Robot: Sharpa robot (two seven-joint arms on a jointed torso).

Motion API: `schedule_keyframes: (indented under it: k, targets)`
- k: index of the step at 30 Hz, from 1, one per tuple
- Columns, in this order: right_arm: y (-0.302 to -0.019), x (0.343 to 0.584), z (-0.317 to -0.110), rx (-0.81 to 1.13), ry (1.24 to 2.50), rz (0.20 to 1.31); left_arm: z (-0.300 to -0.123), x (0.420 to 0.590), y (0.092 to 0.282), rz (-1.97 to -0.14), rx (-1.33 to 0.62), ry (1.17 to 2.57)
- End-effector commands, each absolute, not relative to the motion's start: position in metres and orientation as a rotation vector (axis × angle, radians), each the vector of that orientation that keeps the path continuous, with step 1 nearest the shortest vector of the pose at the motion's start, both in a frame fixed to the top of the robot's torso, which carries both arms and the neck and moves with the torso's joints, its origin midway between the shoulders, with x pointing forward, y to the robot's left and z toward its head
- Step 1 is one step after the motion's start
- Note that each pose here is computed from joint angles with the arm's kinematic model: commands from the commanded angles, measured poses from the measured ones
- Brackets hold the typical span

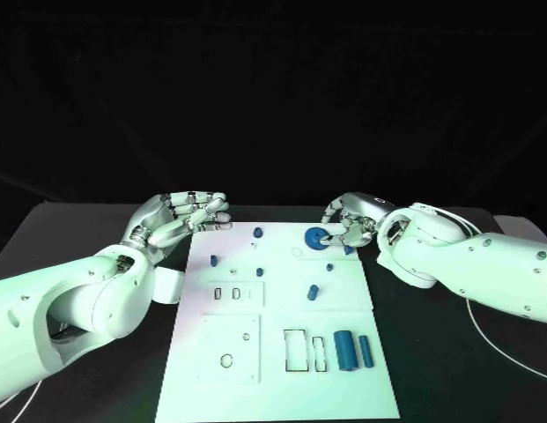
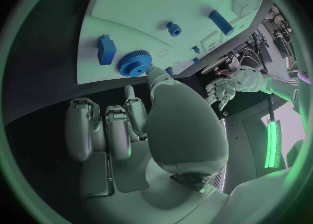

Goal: Assemble the parts on the task board

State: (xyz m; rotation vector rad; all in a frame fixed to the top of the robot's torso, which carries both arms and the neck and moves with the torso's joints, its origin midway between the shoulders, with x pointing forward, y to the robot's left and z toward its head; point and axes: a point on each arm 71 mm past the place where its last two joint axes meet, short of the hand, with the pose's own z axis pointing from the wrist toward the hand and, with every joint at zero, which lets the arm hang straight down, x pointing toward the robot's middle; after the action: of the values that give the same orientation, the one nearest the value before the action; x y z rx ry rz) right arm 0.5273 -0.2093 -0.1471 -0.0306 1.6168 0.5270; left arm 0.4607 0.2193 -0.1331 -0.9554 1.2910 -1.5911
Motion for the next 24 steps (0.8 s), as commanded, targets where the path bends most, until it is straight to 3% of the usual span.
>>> schedule_keyframes:
  k: [1,24]
  targets:
    - [-0.207,0.530,-0.149,-0.052,1.620,0.508,-0.132,0.461,0.216,-1.618,-0.949,1.295]
    - [-0.195,0.536,-0.164,-0.083,1.660,0.498,-0.133,0.462,0.215,-1.622,-0.949,1.300]
